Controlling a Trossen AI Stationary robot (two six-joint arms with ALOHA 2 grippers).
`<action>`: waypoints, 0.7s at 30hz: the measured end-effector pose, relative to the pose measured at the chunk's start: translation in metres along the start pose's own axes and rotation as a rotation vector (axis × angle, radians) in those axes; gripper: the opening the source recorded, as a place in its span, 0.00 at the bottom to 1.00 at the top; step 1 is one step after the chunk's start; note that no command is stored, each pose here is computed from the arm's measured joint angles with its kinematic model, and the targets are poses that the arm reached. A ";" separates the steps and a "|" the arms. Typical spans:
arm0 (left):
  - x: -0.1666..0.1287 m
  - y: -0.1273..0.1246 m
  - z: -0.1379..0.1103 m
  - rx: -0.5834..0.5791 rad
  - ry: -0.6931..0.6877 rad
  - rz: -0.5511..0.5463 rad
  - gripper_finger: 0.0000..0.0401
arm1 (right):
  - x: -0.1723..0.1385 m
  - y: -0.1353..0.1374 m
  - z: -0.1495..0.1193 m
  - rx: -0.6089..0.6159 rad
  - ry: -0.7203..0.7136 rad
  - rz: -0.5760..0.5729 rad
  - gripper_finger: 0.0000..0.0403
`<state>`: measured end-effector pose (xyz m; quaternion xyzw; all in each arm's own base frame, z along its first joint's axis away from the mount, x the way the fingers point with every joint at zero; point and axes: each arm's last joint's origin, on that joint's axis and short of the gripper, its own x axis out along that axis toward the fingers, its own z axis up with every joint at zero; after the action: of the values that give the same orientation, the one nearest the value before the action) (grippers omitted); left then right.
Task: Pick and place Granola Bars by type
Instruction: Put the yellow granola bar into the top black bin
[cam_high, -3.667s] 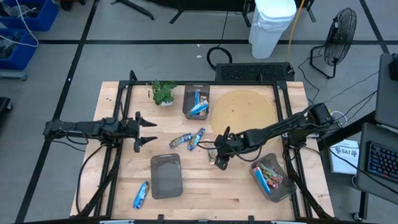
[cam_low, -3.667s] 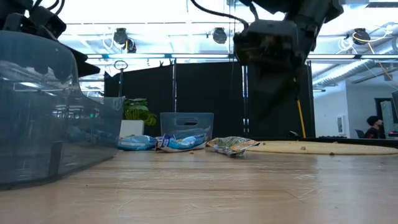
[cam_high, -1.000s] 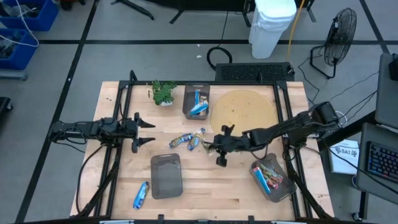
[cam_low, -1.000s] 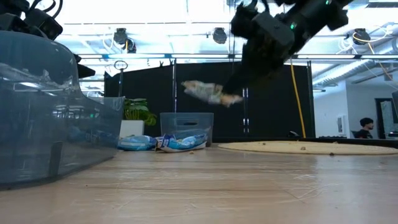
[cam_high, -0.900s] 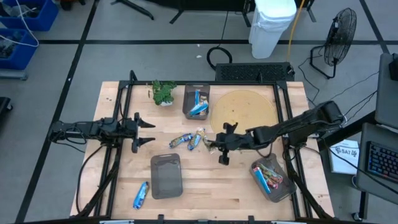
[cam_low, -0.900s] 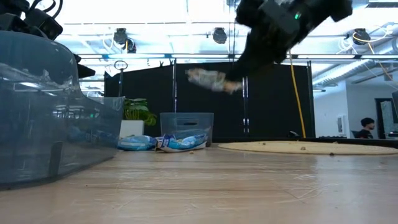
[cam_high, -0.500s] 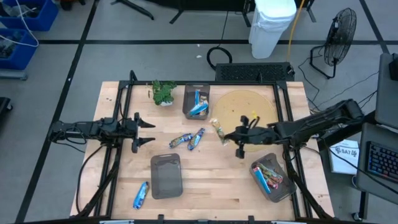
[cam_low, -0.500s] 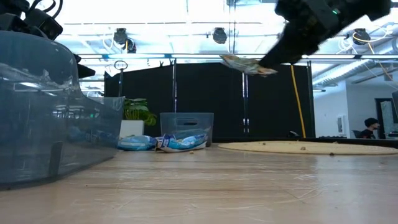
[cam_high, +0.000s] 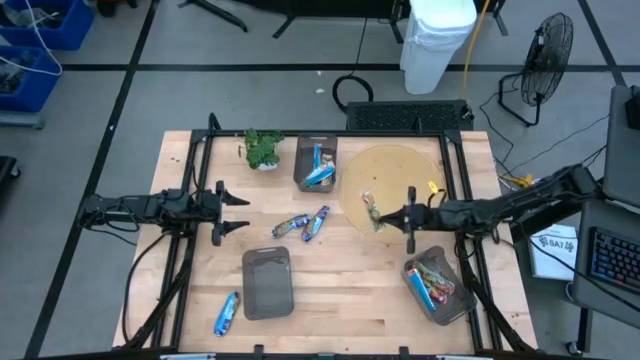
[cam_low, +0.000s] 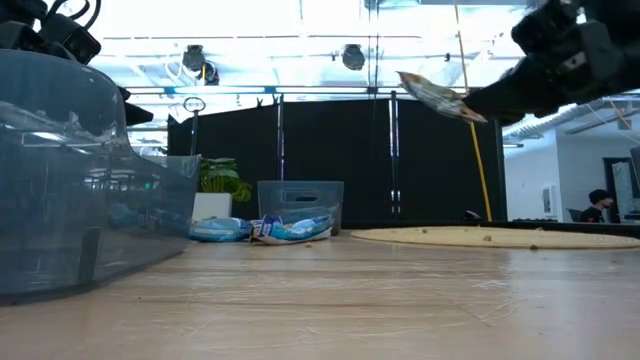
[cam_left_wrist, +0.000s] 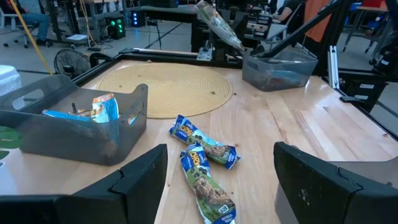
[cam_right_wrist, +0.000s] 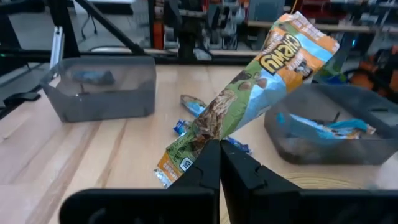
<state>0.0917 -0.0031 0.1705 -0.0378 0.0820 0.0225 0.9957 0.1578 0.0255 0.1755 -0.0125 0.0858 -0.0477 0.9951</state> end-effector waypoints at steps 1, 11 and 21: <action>0.000 0.000 0.000 0.000 0.000 0.000 0.74 | -0.003 -0.001 -0.002 -0.006 -0.016 0.000 0.00; 0.000 0.000 0.000 0.000 0.000 0.000 0.74 | -0.018 -0.009 -0.005 -0.033 -0.112 0.036 0.00; 0.000 0.000 0.000 0.000 0.000 0.000 0.74 | -0.016 -0.040 -0.004 -0.037 -0.134 0.034 0.00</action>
<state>0.0917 -0.0031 0.1705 -0.0378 0.0820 0.0223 0.9957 0.1379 -0.0131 0.1753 -0.0327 0.0200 -0.0281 0.9989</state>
